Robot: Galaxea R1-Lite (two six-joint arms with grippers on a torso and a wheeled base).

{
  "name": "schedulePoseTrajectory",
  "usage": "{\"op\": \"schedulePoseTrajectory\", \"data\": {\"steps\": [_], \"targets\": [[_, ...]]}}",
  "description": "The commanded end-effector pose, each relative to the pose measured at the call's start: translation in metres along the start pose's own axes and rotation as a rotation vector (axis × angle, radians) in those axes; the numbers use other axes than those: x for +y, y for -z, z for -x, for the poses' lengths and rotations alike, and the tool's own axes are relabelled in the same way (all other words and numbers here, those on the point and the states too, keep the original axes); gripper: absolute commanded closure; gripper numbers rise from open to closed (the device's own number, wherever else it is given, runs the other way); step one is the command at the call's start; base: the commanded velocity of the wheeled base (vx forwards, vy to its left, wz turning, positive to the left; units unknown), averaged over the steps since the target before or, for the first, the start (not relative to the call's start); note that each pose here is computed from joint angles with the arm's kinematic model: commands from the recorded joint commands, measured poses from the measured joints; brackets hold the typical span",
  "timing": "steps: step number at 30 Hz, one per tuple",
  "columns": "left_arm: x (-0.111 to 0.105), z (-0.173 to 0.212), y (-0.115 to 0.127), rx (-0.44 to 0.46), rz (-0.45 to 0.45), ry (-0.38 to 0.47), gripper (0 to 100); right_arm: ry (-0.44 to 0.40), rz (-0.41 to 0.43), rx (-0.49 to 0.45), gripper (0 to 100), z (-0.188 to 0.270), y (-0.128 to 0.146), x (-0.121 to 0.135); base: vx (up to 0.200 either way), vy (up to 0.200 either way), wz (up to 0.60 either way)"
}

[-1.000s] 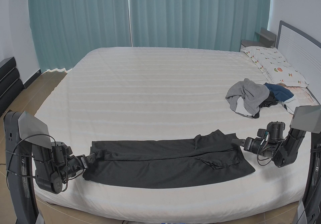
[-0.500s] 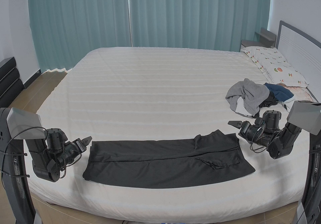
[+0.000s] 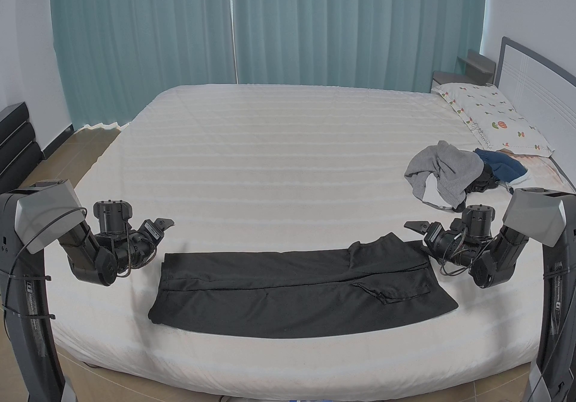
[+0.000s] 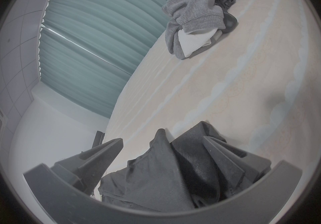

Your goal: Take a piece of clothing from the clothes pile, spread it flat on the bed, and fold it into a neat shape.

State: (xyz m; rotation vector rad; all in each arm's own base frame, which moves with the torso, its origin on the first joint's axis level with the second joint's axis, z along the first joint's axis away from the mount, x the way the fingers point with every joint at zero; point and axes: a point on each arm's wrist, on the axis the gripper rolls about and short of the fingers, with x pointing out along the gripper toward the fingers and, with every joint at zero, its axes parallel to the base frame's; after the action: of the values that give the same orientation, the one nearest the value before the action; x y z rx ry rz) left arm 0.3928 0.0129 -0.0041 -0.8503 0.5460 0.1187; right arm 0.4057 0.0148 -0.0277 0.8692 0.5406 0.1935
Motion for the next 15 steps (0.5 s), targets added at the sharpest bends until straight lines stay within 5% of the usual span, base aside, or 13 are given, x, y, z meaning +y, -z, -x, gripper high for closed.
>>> {"op": "schedulePoseTrajectory", "data": {"steps": [1,11,12,15], "targets": [[0.002,-0.004,0.006,0.022,-0.002,-0.004,0,0.017,-0.011,0.009,0,-0.004,0.004,-0.009,0.0,0.0,0.0],[0.005,-0.012,0.03,0.086,-0.083,-0.017,0,0.022,-0.013,0.01,0,-0.004,0.005,-0.011,0.0,0.0,0.0],[0.006,-0.012,0.031,0.087,-0.096,-0.023,100,0.022,-0.013,0.01,0,-0.004,0.005,-0.011,0.0,0.0,0.0],[0.008,-0.013,0.031,0.08,-0.108,-0.028,100,0.025,-0.014,0.006,0,-0.004,0.006,-0.011,0.0,0.0,0.0]]}}
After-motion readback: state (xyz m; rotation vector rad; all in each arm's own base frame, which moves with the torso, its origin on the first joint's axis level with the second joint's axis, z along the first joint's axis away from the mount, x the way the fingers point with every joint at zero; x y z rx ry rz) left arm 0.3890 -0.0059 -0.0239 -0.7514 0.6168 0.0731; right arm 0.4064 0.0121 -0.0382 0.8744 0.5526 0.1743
